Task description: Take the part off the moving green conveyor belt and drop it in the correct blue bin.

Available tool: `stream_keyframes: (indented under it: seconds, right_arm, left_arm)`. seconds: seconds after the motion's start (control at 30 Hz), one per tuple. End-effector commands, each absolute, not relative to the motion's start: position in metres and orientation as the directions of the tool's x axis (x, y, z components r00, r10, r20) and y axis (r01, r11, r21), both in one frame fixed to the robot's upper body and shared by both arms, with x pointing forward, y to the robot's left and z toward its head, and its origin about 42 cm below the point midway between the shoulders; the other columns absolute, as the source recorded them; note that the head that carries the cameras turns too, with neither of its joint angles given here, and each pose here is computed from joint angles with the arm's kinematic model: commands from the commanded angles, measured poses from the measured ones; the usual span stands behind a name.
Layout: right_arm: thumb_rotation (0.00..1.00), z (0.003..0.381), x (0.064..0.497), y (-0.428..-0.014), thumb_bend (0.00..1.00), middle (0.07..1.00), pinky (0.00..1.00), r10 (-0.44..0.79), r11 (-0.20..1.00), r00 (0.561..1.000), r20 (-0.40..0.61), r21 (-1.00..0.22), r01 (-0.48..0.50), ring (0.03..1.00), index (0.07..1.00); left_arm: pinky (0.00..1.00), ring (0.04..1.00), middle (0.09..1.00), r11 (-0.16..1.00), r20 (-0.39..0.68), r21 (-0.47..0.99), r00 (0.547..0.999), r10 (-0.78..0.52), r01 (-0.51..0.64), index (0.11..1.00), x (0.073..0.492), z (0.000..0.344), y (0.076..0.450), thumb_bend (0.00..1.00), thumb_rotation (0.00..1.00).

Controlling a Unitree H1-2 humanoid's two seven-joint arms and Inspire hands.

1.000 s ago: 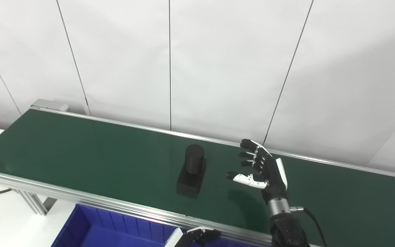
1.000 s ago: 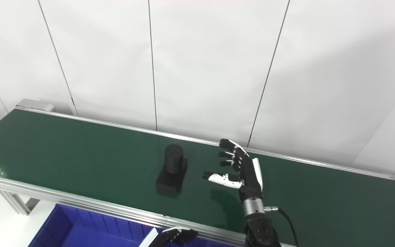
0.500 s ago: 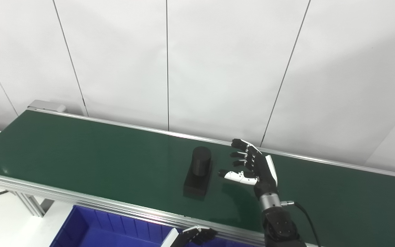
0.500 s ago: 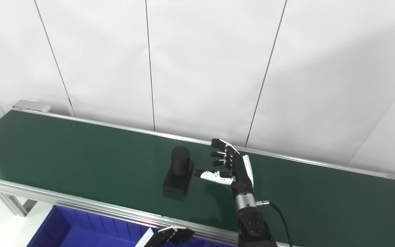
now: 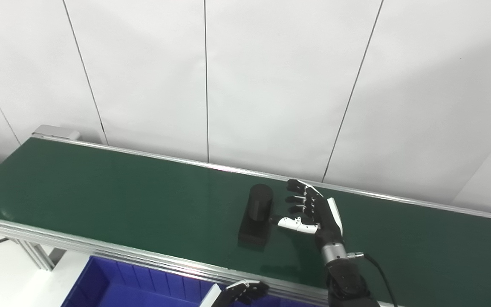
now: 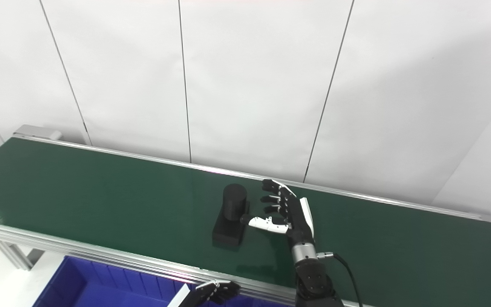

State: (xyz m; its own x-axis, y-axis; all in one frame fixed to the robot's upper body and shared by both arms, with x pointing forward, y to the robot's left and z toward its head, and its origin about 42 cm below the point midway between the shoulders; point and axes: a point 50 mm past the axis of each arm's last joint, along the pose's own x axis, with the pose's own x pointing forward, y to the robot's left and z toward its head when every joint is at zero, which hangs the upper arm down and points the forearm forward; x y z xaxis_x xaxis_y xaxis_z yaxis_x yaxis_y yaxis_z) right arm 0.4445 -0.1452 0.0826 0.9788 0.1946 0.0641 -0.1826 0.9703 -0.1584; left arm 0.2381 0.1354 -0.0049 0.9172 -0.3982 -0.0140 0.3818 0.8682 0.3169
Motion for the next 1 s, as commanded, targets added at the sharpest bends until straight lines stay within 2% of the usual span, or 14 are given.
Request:
stream_keyframes:
  seconds: [0.0, 0.5, 0.87, 0.97]
  right_arm:
    - [0.17, 0.1116, 0.463, -0.1365, 0.98, 0.782, 0.57, 0.203, 0.97, 0.967, 0.152, -0.164, -0.178, 0.681, 0.769]
    - [0.14, 0.1107, 0.463, -0.1333, 0.96, 0.779, 0.58, 0.209, 0.968, 0.967, 0.147, -0.172, -0.183, 0.683, 0.763]
    - [0.15, 0.1143, 0.4646, -0.1339, 0.97, 0.775, 0.57, 0.208, 0.967, 0.965, 0.159, -0.184, -0.178, 0.68, 0.759]
    - [0.12, 0.1141, 0.4636, -0.1339, 0.95, 0.74, 0.56, 0.187, 0.974, 0.969, 0.164, -0.162, -0.161, 0.662, 0.722]
  left_arm:
    - [0.71, 0.784, 0.808, 0.881, 0.051, 0.295, 0.914, -0.402, 0.371, 0.759, 0.2432, 0.006, 0.1344, 1.0, 0.13]
    - [0.71, 0.786, 0.811, 0.882, 0.054, 0.29, 0.914, -0.402, 0.371, 0.764, 0.2426, 0.0072, 0.135, 1.0, 0.13]
    - [0.71, 0.789, 0.81, 0.882, 0.053, 0.289, 0.914, -0.403, 0.372, 0.759, 0.2423, 0.007, 0.1348, 1.0, 0.12]
    - [0.71, 0.788, 0.81, 0.881, 0.054, 0.29, 0.913, -0.404, 0.373, 0.761, 0.2424, 0.0073, 0.135, 1.0, 0.12]
